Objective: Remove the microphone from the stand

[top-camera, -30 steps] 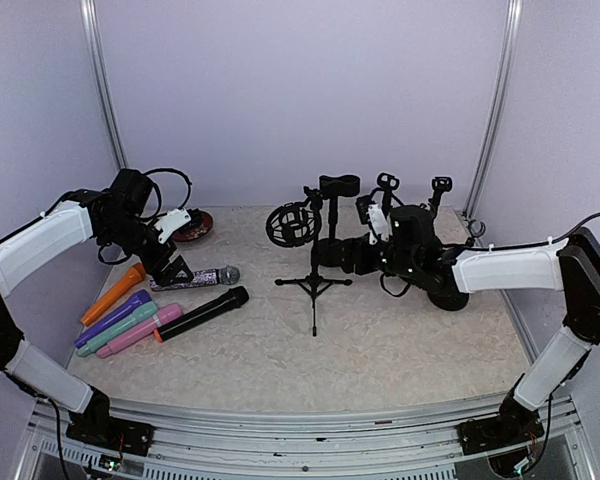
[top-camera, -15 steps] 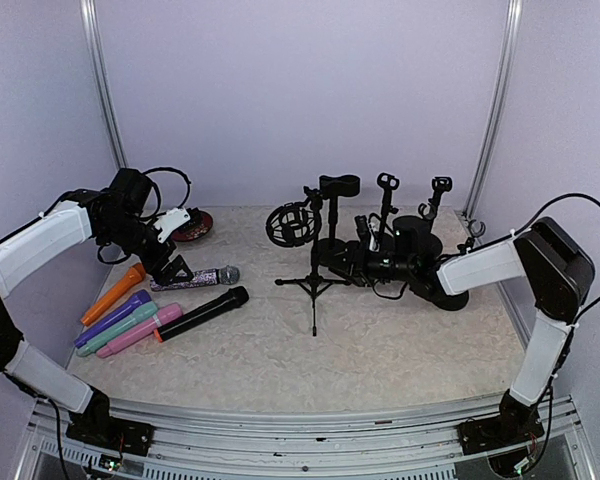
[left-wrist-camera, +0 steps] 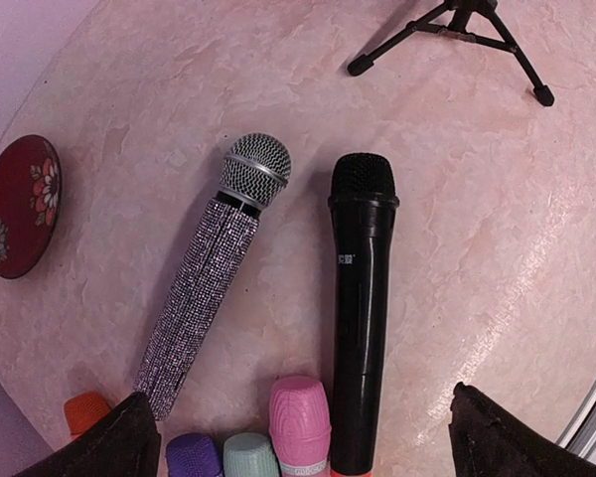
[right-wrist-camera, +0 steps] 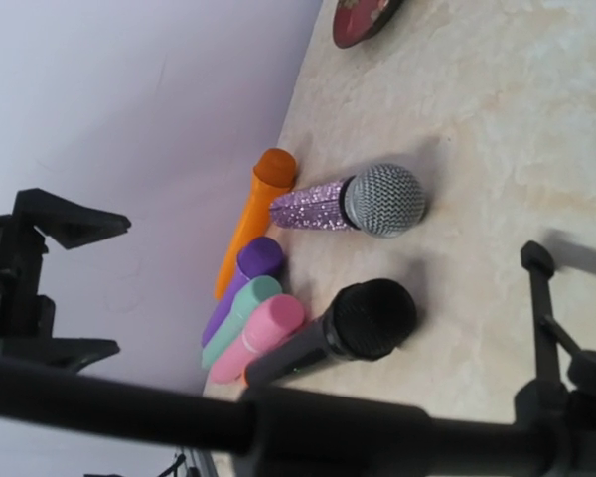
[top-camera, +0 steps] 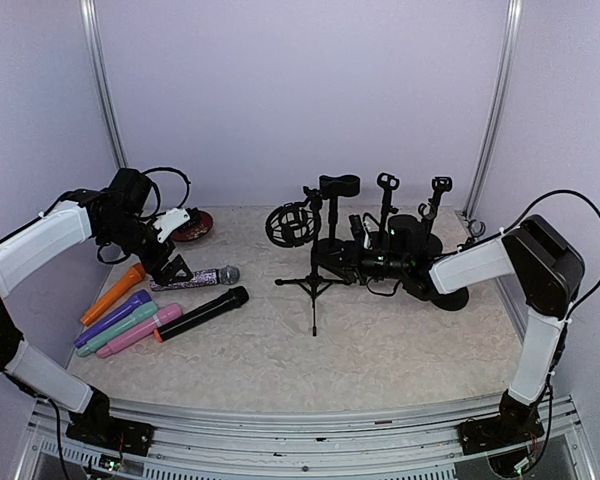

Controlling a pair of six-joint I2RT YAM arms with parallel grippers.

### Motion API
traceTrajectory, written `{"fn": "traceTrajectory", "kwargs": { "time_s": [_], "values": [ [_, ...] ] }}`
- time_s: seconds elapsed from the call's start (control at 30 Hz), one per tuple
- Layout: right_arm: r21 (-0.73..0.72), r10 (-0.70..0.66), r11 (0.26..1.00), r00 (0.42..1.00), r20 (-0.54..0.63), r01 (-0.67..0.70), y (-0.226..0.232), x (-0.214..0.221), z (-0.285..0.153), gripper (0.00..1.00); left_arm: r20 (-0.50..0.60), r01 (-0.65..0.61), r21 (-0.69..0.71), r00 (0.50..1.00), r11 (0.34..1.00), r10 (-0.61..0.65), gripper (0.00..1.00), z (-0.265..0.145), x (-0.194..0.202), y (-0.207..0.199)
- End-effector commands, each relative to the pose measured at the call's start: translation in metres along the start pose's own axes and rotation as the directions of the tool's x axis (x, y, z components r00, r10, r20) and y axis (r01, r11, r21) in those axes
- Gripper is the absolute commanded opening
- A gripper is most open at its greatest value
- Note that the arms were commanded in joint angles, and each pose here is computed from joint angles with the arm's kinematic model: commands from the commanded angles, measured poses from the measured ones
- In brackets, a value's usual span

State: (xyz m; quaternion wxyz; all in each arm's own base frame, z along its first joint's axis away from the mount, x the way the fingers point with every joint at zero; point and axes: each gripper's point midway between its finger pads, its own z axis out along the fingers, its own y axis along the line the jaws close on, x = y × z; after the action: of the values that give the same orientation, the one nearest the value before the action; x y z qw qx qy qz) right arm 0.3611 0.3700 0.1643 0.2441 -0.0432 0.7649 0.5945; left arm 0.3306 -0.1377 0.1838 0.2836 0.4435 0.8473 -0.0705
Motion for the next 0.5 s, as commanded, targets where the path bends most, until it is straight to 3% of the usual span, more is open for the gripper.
{"fn": "traceTrajectory", "kwargs": {
  "time_s": [0.0,0.13,0.23,0.37,0.47],
  "values": [
    [-0.024,-0.011,1.000,1.000,-0.004,0.011,0.005,0.001,0.005,0.23,0.038,-0.011,-0.042,0.999,0.999,0.012,0.99,-0.012,-0.012,0.011],
    [-0.005,-0.015,1.000,1.000,0.001,0.015,0.001,0.003,0.004,0.14,0.037,-0.010,-0.038,0.999,0.999,0.011,0.99,-0.010,-0.012,0.010],
    [0.018,-0.044,0.999,0.999,0.016,0.044,0.001,0.000,0.002,0.01,0.033,-0.008,-0.037,0.999,0.999,0.009,0.99,-0.009,-0.010,0.009],
    [0.150,-0.146,0.978,0.989,-0.001,0.144,-0.009,0.000,0.002,0.00,0.032,-0.011,-0.035,0.999,0.999,0.012,0.99,-0.009,-0.009,0.008],
    [0.298,-0.295,0.908,0.954,-0.042,0.294,-0.020,-0.004,0.002,0.00,0.039,-0.016,-0.030,0.999,0.999,0.017,0.99,-0.010,-0.010,0.007]
  ]
}}
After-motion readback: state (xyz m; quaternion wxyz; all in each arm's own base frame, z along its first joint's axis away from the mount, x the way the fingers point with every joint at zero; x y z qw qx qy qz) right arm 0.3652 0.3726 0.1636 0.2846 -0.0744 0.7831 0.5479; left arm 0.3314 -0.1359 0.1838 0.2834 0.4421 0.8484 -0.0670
